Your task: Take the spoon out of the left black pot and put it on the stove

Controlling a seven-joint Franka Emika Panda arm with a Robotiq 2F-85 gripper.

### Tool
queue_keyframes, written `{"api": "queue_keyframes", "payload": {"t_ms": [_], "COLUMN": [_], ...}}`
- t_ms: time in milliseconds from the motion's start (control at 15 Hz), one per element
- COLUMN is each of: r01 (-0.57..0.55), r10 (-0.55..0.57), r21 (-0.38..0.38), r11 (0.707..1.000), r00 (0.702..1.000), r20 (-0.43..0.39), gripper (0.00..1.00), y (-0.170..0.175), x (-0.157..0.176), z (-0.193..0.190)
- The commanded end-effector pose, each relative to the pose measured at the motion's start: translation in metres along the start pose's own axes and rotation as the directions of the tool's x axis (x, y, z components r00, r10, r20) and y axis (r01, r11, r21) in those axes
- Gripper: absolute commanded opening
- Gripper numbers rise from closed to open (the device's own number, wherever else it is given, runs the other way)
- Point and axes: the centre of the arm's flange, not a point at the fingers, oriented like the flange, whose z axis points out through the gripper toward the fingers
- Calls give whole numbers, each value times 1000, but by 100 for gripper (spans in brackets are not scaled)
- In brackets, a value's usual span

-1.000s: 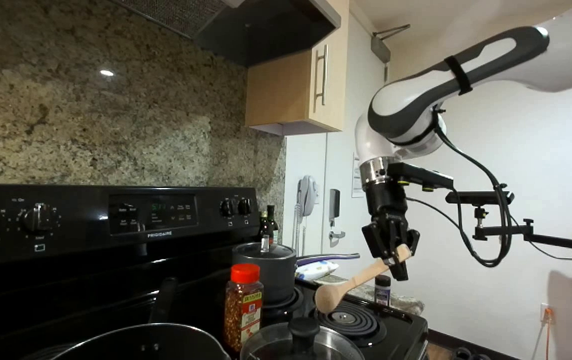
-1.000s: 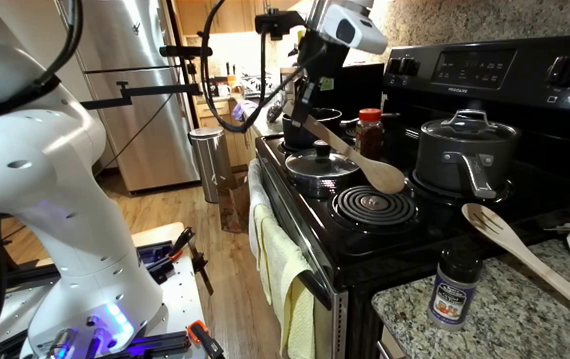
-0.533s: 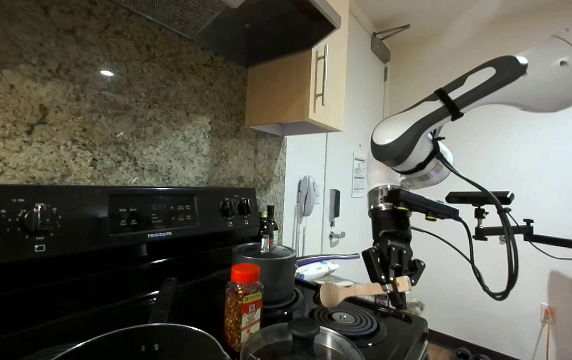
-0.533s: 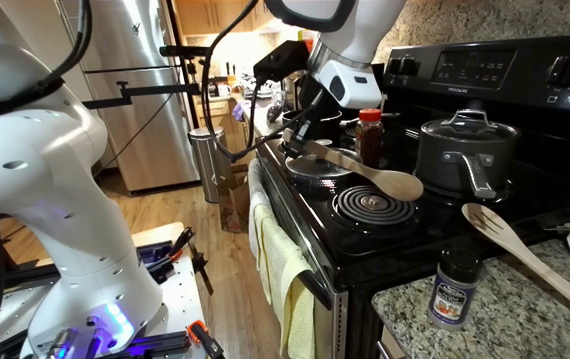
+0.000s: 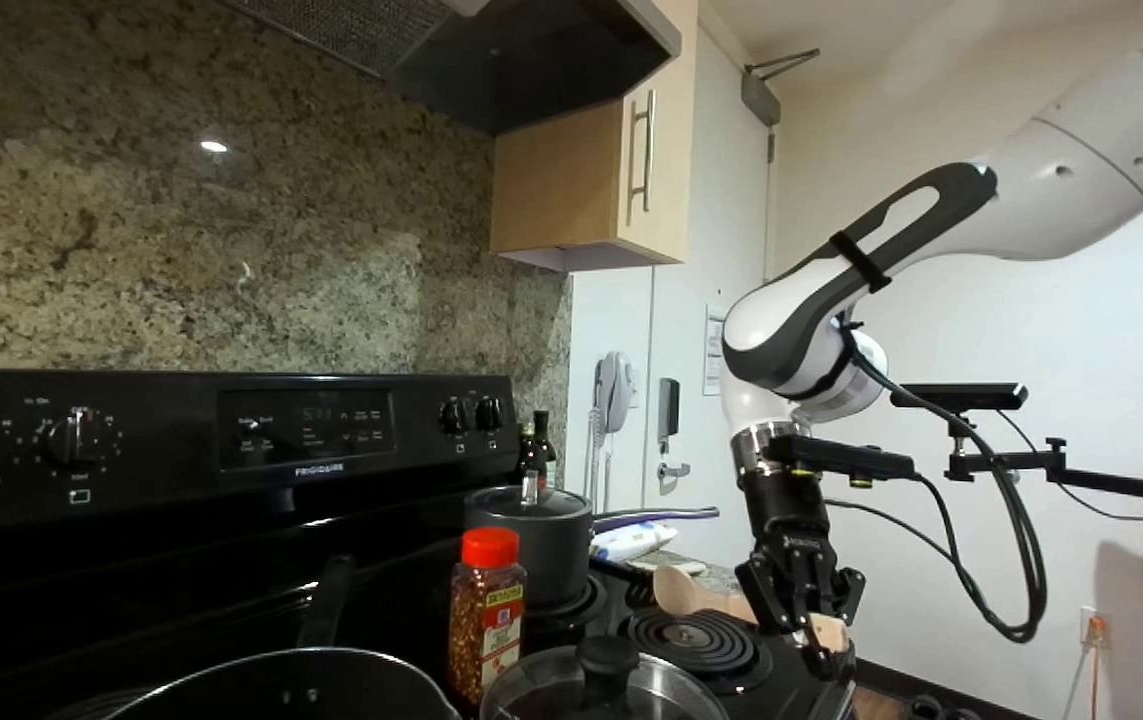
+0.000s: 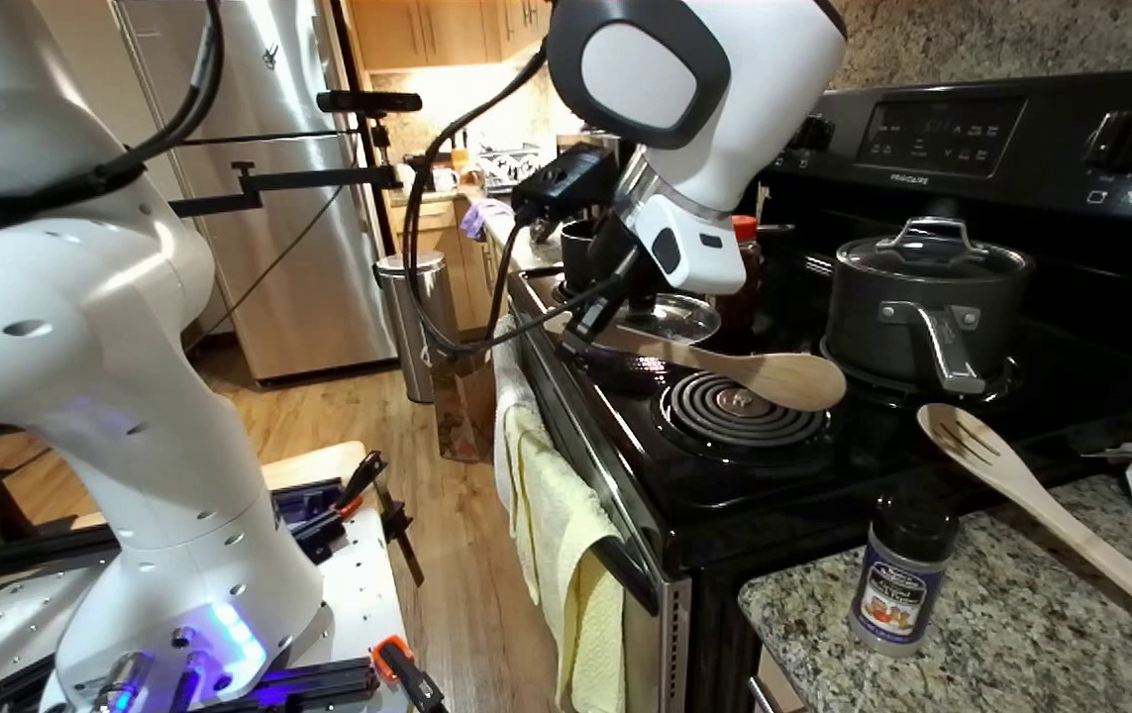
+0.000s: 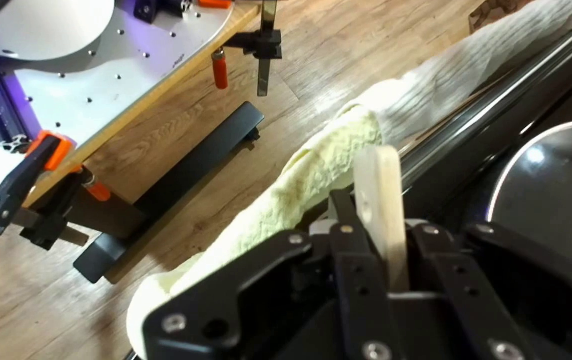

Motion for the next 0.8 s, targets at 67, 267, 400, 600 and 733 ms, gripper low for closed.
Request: {"api": "queue_keyframes", "payload": {"t_ms": [67, 267, 400, 600, 733], "r01": [-21, 1, 2, -6, -18], "r10": [8, -32, -46, -54, -47], "r21": [-104, -179, -213, -252, -261], "r11": [994, 984, 977, 968, 965], "r00": [992, 985, 978, 972, 970], "r20": [-123, -170, -205, -230, -238], "gripper": [1, 1, 1, 32, 43], "y": [4, 1, -5, -15, -18], "x": [22, 23, 18, 9, 5], "z": [7, 11, 13, 14, 14]}}
